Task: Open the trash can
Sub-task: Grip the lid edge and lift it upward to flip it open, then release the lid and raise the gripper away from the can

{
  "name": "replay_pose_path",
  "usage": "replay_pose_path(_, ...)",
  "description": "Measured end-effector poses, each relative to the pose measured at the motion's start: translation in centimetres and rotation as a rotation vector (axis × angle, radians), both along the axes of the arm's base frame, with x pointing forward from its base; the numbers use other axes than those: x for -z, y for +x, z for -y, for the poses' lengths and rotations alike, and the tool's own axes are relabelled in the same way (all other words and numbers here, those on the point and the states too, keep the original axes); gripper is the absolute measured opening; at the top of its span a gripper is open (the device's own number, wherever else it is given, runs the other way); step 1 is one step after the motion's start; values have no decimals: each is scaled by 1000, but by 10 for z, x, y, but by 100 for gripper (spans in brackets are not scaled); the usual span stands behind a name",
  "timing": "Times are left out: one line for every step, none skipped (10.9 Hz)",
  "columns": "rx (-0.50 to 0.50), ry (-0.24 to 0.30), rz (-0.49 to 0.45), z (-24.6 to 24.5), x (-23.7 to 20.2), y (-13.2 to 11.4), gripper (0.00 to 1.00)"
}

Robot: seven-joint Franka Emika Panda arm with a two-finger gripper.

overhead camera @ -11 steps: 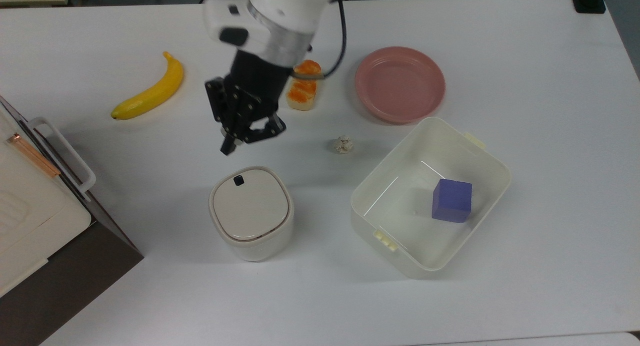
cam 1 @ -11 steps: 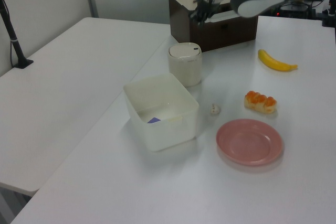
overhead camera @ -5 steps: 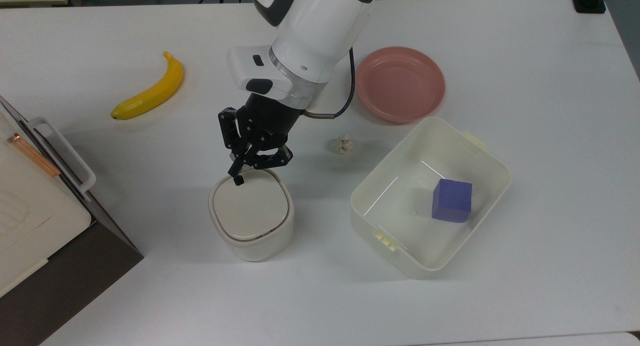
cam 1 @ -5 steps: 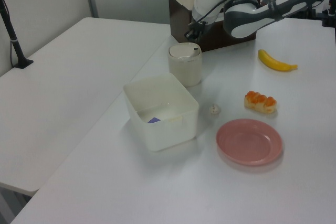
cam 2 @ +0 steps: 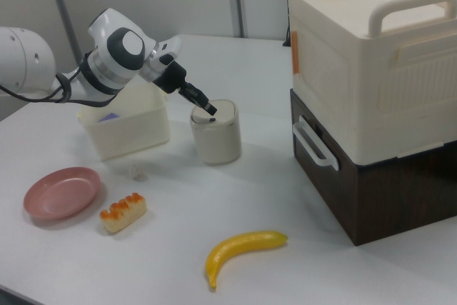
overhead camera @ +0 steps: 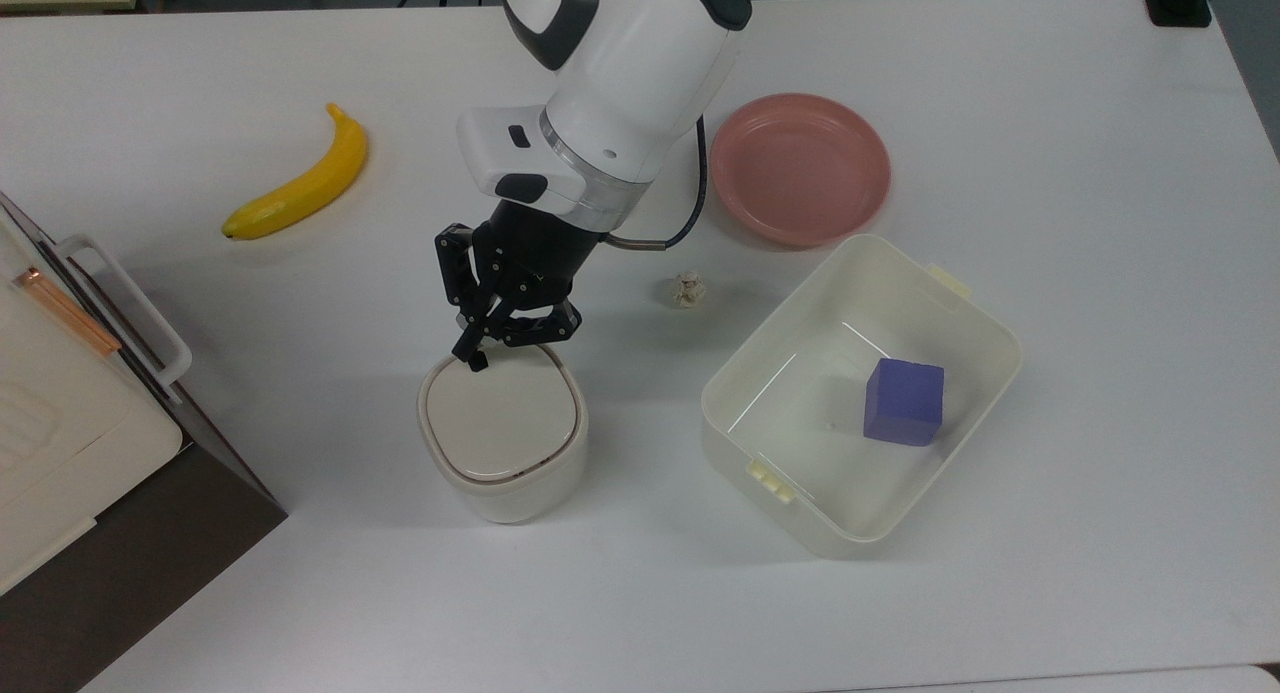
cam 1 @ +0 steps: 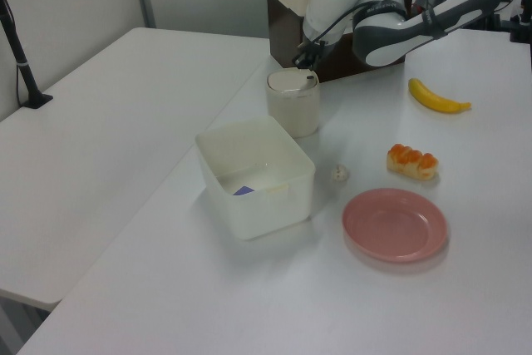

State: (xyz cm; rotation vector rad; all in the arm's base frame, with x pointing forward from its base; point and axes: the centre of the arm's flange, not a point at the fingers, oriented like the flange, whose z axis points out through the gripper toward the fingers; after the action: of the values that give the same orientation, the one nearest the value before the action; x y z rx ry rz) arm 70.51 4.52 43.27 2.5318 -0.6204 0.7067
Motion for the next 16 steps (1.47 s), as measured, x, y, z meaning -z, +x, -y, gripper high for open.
replay_pose_path(0,-1,-2,0,1,0,1)
replay_pose_path(-4,-11,-7,0,5,1,1)
replay_pose_path(-3,-25,-9,0,10,1,1)
replay_pose_path(3,-35,-7,0,15,2,1)
replay_pose_path(6,-39,-9,0,20,3,1)
replay_pose_path(4,-44,-8,0,20,3,1)
replay_pose_path(1,-51,-9,-1,21,3,1)
replay_pose_path(-1,-58,-8,-2,22,3,1)
replay_pose_path(-1,-67,-4,-2,23,4,1)
replay_pose_path(0,-74,0,-3,24,4,1)
replay_pose_path(-1,-79,0,-3,25,4,1)
replay_pose_path(-6,-87,-1,-4,26,4,1)
replay_pose_path(-14,-98,-3,-5,27,3,1)
replay_pose_path(-19,-106,-4,-6,28,3,1)
replay_pose_path(-25,-116,-6,-7,29,3,1)
replay_pose_path(-32,-126,-8,-8,30,2,1)
